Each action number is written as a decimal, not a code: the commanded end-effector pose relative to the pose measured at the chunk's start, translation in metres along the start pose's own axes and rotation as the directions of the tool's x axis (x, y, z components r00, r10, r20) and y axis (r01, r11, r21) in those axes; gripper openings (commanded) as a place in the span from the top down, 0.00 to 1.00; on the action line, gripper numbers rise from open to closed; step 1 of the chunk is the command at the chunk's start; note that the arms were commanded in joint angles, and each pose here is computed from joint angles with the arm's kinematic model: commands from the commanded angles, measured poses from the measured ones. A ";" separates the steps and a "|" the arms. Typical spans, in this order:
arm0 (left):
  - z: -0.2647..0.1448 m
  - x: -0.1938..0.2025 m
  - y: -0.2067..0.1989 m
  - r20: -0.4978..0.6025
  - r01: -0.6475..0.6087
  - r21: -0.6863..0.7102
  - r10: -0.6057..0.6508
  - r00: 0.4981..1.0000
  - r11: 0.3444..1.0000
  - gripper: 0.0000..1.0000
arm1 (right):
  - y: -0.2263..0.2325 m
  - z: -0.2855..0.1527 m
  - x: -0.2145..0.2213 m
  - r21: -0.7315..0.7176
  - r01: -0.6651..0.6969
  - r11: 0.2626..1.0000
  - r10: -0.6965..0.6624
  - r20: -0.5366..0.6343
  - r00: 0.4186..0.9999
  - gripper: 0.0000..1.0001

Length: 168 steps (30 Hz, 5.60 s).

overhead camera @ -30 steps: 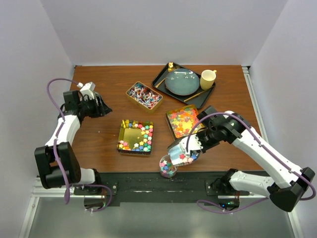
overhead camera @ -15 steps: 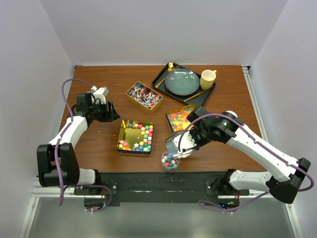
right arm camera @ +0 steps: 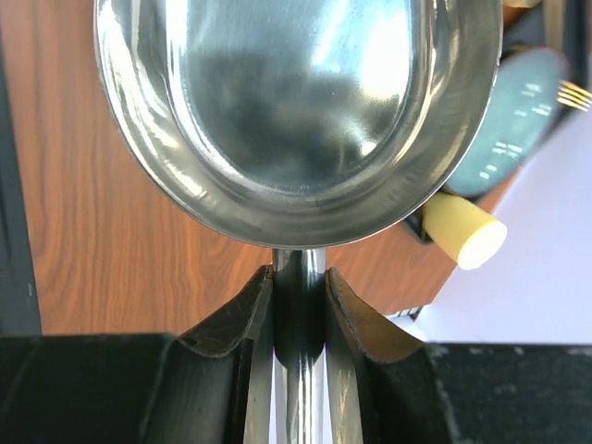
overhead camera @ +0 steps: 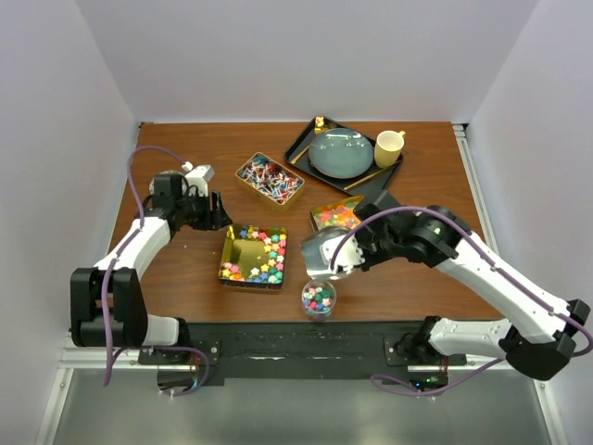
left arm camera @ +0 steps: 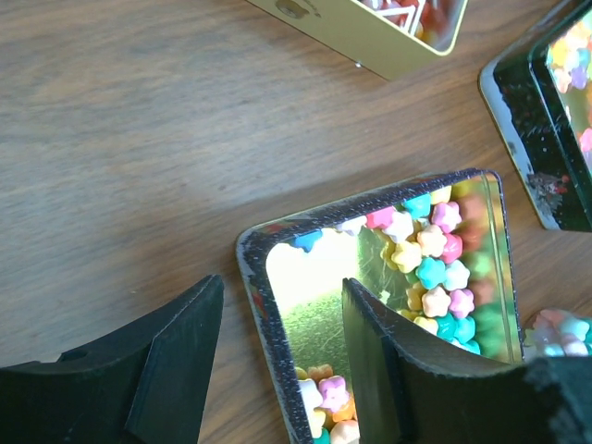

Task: Pack the candies
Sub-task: Place the fake candies in the packing bottle, then move the storage box to the center of the board, then adjust the storage box at the center of the board, then scoop the fake candies from the storage box.

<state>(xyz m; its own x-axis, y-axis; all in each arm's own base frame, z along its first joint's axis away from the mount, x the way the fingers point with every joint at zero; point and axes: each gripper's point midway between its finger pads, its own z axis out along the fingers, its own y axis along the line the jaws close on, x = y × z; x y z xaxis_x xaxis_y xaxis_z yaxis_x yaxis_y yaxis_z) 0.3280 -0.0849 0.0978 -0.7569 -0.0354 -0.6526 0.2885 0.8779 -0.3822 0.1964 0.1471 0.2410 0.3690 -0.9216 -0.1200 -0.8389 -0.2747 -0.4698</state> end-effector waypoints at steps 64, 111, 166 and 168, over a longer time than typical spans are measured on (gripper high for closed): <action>0.159 -0.178 0.032 -0.108 -0.302 -0.201 0.285 0.952 0.932 0.49 | -0.209 0.058 0.093 0.230 -0.835 0.499 0.789 0.279 0.548 1.00; 0.072 0.011 -0.105 -0.359 -0.016 0.154 0.071 0.931 0.988 0.52 | -0.175 0.092 0.059 0.045 -0.724 0.688 0.708 0.177 0.684 1.00; 0.081 0.058 -0.059 -0.358 0.152 0.141 -0.093 0.929 0.978 0.64 | -0.120 0.148 0.043 -0.456 0.154 0.877 -0.416 -0.558 0.717 1.00; 0.083 0.060 -0.062 -0.360 0.150 0.150 -0.087 0.929 0.977 0.64 | -0.118 0.154 0.038 -0.432 0.116 0.894 -0.363 -0.550 0.752 1.00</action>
<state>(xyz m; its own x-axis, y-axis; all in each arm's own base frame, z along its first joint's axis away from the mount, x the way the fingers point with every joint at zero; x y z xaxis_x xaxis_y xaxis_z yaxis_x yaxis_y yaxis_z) 0.3129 -0.1684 0.0304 -0.9420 0.0668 -0.3290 0.2436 0.8104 -0.5329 0.4064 0.2164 0.1717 0.3207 -0.7994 0.5080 -0.8161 -0.5054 -0.2802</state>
